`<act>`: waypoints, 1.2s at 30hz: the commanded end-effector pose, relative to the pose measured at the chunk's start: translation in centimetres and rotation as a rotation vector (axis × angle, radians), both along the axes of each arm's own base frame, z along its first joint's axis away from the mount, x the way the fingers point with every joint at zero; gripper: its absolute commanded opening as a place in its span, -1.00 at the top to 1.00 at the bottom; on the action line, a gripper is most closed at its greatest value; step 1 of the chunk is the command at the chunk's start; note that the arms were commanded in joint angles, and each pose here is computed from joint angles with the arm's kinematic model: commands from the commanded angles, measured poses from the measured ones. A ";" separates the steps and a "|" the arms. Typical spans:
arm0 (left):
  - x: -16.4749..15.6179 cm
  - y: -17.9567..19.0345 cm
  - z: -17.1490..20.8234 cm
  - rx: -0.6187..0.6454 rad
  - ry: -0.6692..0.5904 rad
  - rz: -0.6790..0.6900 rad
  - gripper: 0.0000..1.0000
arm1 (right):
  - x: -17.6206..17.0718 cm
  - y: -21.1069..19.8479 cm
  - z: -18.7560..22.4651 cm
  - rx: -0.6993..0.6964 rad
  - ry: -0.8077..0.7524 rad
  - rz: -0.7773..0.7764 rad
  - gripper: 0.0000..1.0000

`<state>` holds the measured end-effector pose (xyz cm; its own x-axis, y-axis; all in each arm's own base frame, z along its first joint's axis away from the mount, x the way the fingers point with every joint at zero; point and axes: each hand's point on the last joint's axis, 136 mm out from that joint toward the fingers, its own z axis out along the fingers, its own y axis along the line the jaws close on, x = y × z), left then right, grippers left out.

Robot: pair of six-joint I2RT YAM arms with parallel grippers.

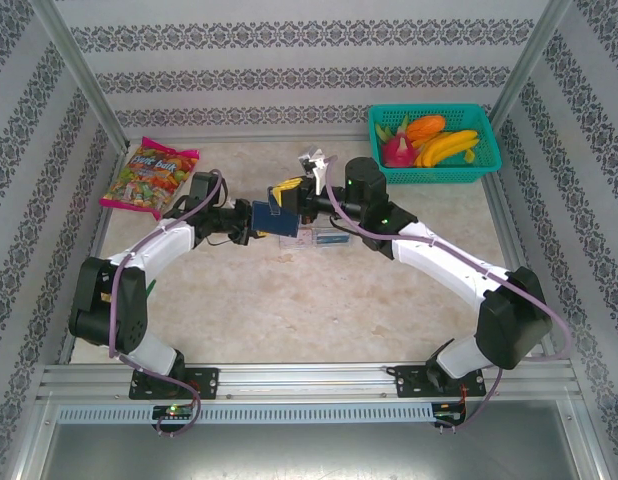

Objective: Put the credit cards into the card holder

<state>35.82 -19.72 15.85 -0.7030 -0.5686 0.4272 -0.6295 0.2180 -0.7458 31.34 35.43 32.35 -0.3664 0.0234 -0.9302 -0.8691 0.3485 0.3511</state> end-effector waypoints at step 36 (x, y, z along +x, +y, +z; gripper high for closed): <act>-1.4 13.1 4.4 1.303 -0.672 0.473 1.00 | -1.1 4.5 -10.5 0.141 1.140 -0.231 -0.24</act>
<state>33.83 -6.87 18.36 -0.2853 -0.5409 -0.7912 -0.4672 0.7993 -0.3780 29.39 39.02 21.08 -0.9634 0.2201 -0.1532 -0.0551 0.3965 0.9164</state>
